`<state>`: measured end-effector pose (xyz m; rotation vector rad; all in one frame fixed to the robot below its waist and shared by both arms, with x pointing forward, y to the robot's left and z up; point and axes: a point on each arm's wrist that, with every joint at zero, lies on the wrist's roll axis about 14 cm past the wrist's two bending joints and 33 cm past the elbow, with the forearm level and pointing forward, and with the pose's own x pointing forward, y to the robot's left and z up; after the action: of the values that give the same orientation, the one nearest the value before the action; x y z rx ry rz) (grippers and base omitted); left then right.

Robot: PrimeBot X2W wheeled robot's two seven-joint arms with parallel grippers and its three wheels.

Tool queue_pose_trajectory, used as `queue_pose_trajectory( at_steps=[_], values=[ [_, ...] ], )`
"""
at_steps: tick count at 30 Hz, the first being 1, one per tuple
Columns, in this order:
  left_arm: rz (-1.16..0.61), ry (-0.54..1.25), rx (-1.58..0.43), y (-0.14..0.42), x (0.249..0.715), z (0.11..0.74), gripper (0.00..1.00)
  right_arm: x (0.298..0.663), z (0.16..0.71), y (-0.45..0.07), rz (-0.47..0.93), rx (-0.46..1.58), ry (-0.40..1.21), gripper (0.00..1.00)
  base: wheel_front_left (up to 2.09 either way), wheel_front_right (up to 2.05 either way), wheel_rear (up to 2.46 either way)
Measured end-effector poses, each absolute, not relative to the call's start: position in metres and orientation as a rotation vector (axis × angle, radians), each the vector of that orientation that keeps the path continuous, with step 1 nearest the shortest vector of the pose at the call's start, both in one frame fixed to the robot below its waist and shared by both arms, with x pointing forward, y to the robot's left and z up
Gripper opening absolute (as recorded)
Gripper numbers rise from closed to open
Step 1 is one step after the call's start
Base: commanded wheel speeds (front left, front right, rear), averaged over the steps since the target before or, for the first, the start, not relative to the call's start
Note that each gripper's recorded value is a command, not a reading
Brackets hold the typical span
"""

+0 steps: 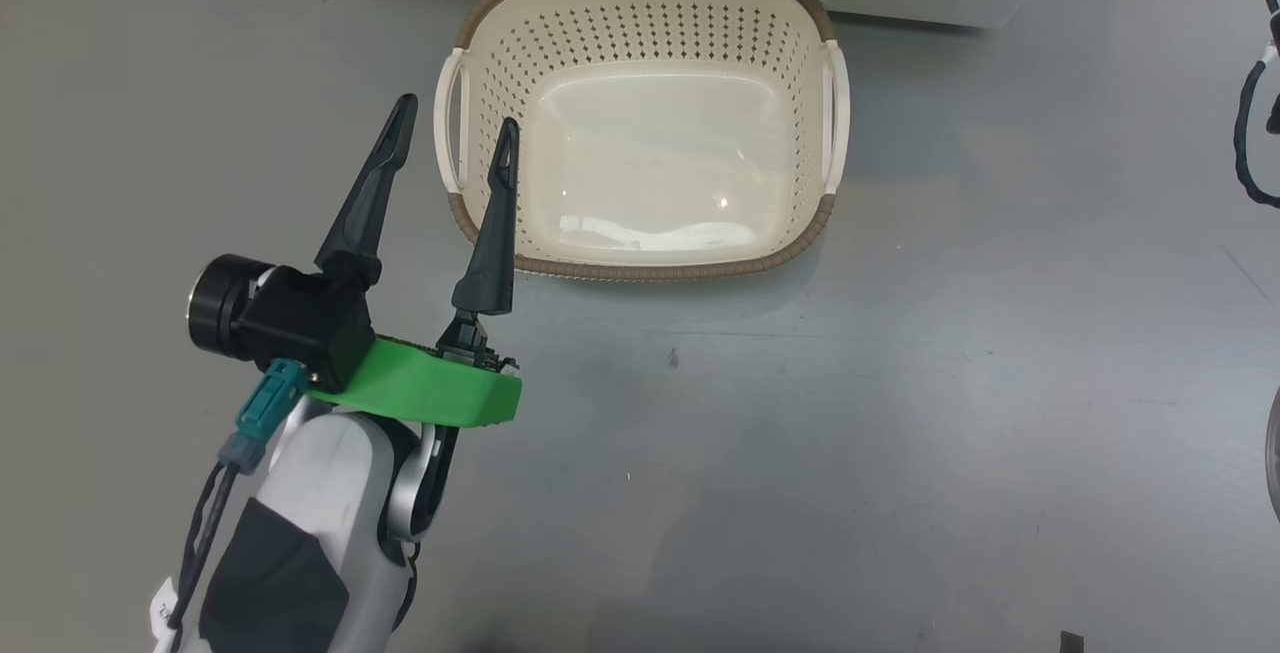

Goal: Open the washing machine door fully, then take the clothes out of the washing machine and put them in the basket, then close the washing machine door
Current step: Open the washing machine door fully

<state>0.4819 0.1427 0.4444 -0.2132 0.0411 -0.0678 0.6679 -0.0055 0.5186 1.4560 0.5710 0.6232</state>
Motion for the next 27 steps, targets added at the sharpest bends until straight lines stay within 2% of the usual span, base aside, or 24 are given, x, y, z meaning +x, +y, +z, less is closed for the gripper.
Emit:
queue_pose_trajectory(
  at_steps=[16,27],
  values=[
    [-0.081,0.047,-0.226,0.136,0.483,0.443,1.00,0.655,0.517,-0.001,0.720,1.490,0.667,0.00,0.00,0.00,0.00],
    [-0.087,0.046,-0.224,0.132,0.481,0.447,1.00,0.630,0.517,0.003,0.795,1.465,0.730,0.00,0.00,0.00,0.00]
  ],
)
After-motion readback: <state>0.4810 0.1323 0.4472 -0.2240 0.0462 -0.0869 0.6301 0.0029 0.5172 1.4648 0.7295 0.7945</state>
